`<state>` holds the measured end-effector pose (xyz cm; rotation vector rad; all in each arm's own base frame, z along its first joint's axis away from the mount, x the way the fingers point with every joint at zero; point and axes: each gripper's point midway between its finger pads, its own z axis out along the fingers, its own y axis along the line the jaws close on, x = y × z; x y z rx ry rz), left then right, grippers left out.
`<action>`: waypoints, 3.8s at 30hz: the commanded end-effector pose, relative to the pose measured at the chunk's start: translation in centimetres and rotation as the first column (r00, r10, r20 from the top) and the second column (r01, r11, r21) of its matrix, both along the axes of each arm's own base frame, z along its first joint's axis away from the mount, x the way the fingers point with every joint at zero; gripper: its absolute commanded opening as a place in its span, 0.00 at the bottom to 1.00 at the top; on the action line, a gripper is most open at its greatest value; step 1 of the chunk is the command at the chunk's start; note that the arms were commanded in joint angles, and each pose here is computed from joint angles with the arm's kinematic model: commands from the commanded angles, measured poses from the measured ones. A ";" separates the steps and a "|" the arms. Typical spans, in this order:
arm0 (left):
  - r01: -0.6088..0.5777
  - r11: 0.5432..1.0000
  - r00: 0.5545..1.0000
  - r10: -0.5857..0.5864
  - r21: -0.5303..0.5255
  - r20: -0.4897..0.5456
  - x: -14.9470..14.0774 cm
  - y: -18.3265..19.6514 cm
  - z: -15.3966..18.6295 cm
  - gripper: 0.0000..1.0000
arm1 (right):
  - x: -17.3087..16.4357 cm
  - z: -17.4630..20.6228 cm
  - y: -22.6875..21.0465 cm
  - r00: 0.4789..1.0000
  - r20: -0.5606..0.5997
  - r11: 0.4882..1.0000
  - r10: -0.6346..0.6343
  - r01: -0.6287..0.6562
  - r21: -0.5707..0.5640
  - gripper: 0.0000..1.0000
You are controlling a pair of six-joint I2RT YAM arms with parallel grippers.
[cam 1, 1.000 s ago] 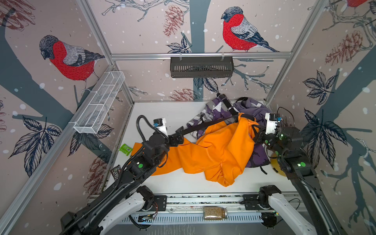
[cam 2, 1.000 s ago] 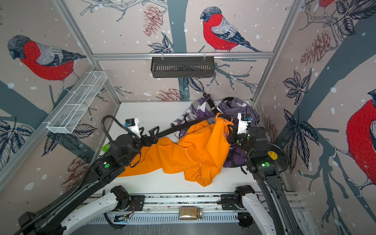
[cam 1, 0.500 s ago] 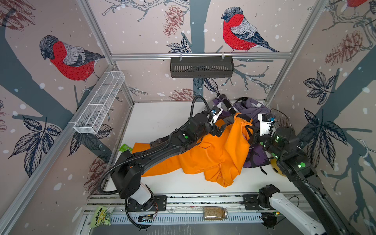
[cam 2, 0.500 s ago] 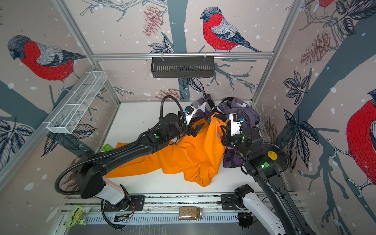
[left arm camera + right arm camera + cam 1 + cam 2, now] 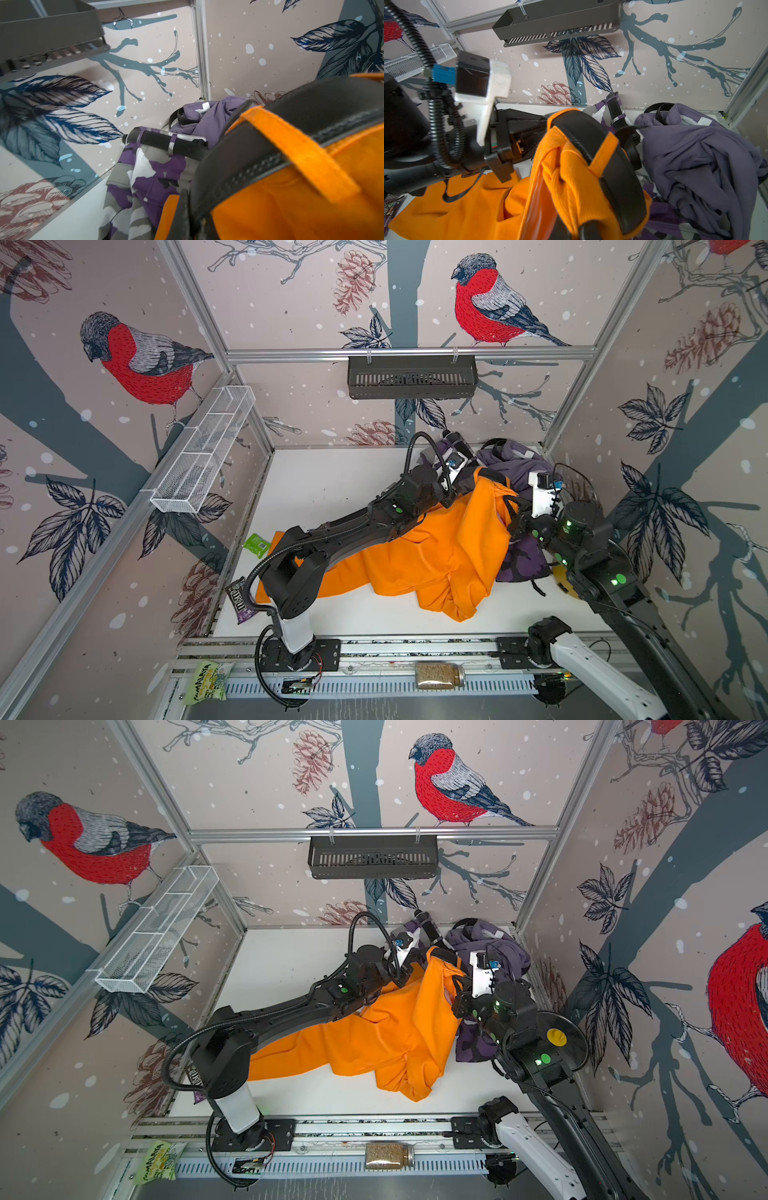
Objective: Remove the belt from the trousers
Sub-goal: Remove the belt from the trousers, then place the belt at the center of the board, then adjust the trousers at the center of the board.
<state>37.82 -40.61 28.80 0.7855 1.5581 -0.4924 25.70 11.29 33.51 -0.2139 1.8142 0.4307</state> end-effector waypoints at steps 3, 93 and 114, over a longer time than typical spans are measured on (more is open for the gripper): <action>-0.212 0.970 0.977 0.214 -0.115 0.005 2.1 9.0 2.1 0.00 | 0.6 1.6 -3.6 0.980 0.055 0.981 -0.192 0.193 -0.007 0.00; -0.663 0.686 0.703 0.434 -0.300 -0.563 -7.5 33.6 -5.3 0.99 | 11.6 0.1 35.0 0.901 -0.111 0.904 0.420 -0.404 0.140 0.82; -0.031 0.968 0.722 0.193 0.248 -0.664 -11.4 11.4 -15.0 0.99 | 7.0 0.3 10.2 0.989 -0.150 0.997 0.013 -0.002 0.072 0.99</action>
